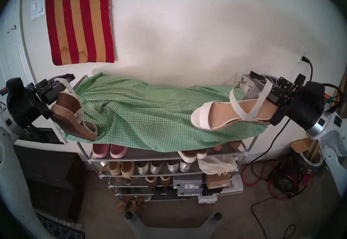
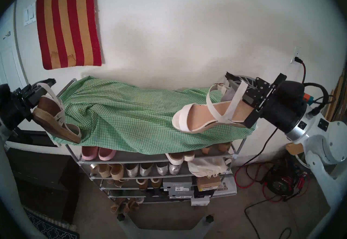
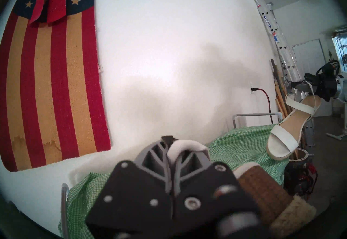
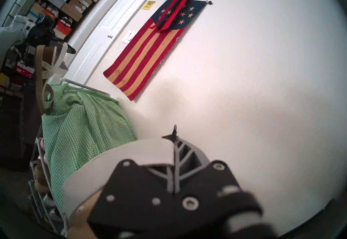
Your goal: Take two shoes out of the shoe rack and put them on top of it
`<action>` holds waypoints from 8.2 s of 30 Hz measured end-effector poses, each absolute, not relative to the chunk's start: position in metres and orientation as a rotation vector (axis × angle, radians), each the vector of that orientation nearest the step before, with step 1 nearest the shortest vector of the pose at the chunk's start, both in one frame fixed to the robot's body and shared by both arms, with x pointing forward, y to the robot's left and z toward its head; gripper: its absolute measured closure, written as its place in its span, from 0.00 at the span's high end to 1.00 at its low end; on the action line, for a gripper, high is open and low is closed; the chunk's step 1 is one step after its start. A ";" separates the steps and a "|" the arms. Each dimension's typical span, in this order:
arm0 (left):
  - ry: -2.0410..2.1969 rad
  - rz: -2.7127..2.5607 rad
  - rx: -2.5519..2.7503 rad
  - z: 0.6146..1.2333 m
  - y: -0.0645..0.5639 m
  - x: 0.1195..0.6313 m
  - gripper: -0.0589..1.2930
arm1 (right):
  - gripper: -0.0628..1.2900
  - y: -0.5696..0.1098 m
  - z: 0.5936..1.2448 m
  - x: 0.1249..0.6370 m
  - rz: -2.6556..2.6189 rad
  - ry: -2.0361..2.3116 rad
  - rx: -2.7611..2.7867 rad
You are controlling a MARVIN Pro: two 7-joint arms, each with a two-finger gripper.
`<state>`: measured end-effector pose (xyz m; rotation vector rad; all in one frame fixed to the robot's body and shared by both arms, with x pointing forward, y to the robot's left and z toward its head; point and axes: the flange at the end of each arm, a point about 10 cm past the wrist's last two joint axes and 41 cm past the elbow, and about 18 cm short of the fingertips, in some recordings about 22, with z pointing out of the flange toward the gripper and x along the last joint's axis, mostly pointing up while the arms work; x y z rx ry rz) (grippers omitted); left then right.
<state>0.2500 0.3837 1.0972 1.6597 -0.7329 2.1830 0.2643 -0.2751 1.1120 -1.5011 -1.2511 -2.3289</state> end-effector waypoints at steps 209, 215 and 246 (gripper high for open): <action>-1.485 0.994 2.386 1.078 0.337 0.421 0.95 | 0.03 -0.274 1.147 0.349 -2.202 -1.376 -1.971; -1.498 0.968 2.389 1.077 0.340 0.413 0.95 | 0.03 -0.276 1.143 0.352 -2.200 -1.363 -1.981; -1.443 1.268 2.364 1.187 0.386 0.380 0.95 | 0.03 -0.269 1.140 0.350 -2.199 -1.352 -1.950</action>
